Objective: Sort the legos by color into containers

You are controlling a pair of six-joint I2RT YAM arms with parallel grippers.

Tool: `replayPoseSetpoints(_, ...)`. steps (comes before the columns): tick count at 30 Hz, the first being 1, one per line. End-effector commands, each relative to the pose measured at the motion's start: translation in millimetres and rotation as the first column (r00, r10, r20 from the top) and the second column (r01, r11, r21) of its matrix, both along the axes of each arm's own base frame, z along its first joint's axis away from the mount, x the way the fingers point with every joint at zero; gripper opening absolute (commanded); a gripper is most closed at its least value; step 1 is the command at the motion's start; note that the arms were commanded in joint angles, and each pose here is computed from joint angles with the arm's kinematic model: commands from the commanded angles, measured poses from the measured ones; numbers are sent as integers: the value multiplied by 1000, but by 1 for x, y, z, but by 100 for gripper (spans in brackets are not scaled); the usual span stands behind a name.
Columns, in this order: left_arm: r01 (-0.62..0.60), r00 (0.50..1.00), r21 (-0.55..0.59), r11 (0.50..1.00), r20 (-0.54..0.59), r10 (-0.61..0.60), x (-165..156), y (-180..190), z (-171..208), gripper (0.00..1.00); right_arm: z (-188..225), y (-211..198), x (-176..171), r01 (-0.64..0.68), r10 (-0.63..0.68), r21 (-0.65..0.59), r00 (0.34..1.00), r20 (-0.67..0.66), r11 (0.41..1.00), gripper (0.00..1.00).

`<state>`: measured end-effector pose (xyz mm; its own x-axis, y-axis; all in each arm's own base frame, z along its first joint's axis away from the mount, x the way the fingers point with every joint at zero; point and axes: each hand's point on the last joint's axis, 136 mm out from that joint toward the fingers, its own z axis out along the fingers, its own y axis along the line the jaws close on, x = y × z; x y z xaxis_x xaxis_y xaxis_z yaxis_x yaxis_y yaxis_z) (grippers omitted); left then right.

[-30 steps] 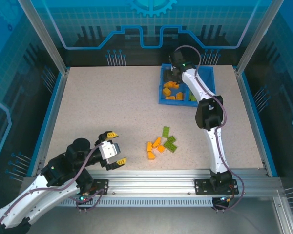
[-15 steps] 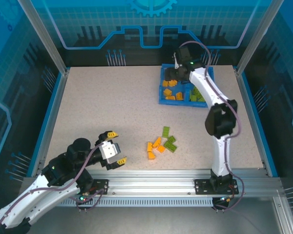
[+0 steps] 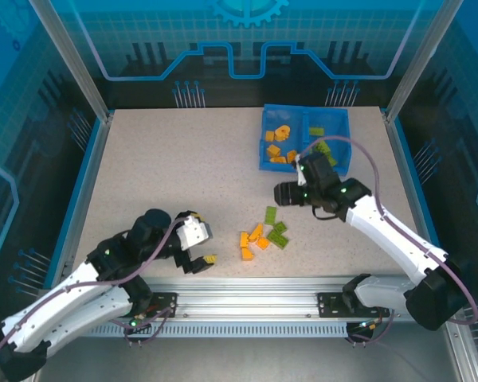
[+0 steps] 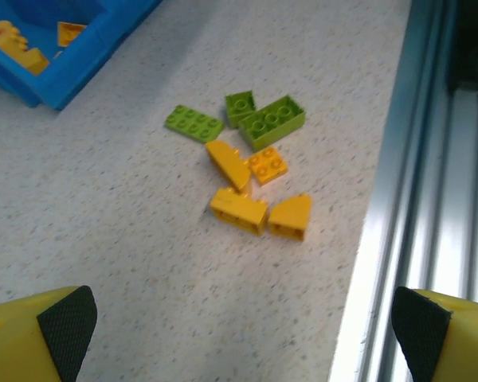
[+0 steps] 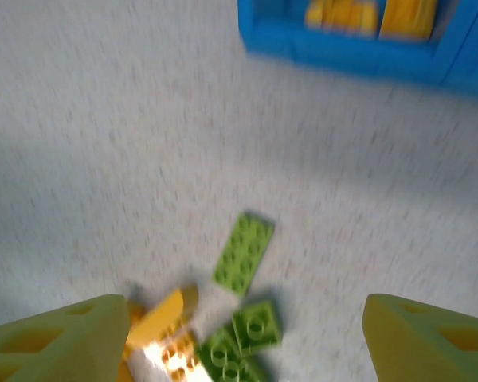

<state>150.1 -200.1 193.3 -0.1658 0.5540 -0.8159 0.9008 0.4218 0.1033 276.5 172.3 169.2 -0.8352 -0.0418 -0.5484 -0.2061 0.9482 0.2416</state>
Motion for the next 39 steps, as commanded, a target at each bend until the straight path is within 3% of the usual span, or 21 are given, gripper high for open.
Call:
replayPoseSetpoints(1,42,995,-95,995,-90,-51,-7,-26,28,99,-20,10,-13,56,-53,37,997,-62,998,79)
replayPoseSetpoints(6,124,992,-25,992,27,-123,-6,-54,19,99,-66,25,-22,83,-88,-40,981,-174,996,80)
replayPoseSetpoints(12,146,989,-22,989,31,-145,-6,-68,11,99,-93,36,-4,85,-107,-141,982,-158,986,78)
replayPoseSetpoints(17,137,990,4,991,43,-137,-4,-65,5,99,-115,42,15,75,-113,-225,980,-163,971,63)
replayPoseSetpoints(27,131,991,-17,991,42,-130,-7,-63,1,99,-155,47,22,98,-182,-315,951,-250,944,56)
replayPoseSetpoints(34,133,990,-31,991,48,-131,-8,-64,1,99,-174,43,8,121,-215,-309,933,-289,943,43)
replayPoseSetpoints(39,165,985,-88,982,71,-159,-12,-70,11,99,-162,44,10,133,-212,-285,941,-266,949,31)
